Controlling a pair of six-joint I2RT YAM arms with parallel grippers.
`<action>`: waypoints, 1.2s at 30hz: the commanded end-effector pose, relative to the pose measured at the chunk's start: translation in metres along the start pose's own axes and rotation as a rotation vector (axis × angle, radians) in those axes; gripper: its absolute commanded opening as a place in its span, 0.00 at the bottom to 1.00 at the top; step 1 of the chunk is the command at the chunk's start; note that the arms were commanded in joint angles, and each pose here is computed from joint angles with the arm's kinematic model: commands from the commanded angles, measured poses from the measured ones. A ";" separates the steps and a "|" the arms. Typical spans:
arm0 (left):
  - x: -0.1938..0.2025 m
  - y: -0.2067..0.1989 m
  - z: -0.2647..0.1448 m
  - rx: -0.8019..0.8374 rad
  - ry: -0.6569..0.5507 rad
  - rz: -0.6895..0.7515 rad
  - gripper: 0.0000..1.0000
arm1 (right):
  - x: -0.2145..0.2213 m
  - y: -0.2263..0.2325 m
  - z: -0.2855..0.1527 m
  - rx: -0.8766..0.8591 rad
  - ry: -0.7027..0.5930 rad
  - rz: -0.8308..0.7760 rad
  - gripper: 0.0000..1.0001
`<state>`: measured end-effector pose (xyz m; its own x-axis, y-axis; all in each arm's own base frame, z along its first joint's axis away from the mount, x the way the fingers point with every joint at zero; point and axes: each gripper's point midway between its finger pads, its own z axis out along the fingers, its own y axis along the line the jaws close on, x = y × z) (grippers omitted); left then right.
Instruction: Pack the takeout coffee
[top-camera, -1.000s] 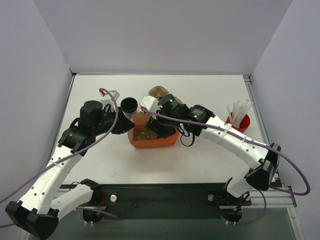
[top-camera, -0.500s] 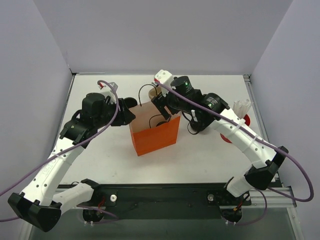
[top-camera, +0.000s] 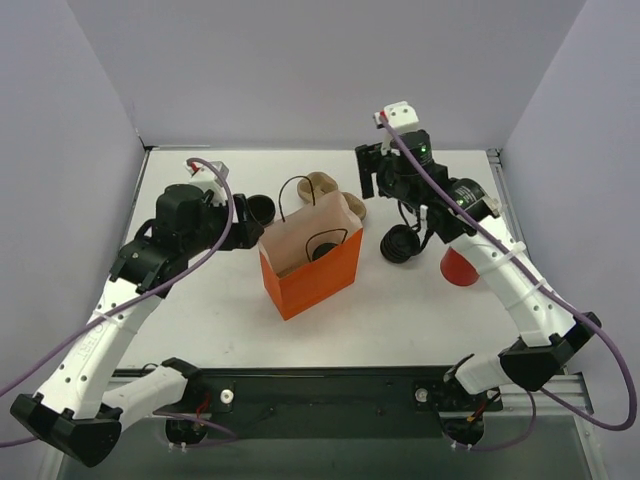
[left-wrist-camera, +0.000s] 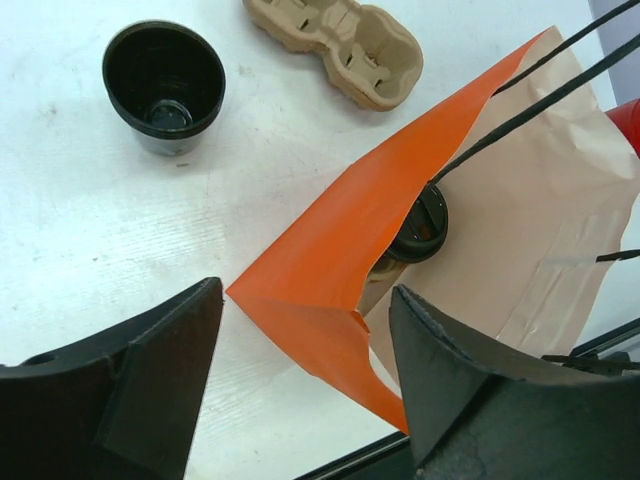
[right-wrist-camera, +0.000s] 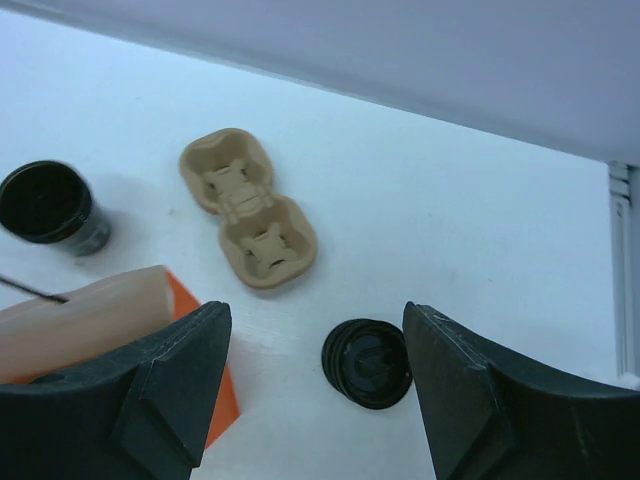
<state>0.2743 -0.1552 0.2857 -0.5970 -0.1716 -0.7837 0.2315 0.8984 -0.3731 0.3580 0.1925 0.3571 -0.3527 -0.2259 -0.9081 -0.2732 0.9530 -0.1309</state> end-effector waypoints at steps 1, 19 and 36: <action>-0.032 -0.010 -0.035 0.032 -0.121 0.082 0.86 | 0.025 -0.071 -0.006 0.261 0.039 0.145 0.70; -0.006 -0.001 -0.082 0.036 -0.085 0.150 0.97 | 0.170 -0.167 0.014 0.443 0.522 0.049 0.52; -0.007 -0.003 -0.086 0.036 -0.080 0.118 0.97 | 0.206 -0.179 0.027 0.485 0.606 -0.063 0.16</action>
<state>0.2114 -0.1229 0.3161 -0.5382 -0.0706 -0.8398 0.3232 0.9030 -0.2830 0.3620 -0.0047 0.1806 -0.8103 -0.1846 -0.5562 0.0594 0.9183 -0.3914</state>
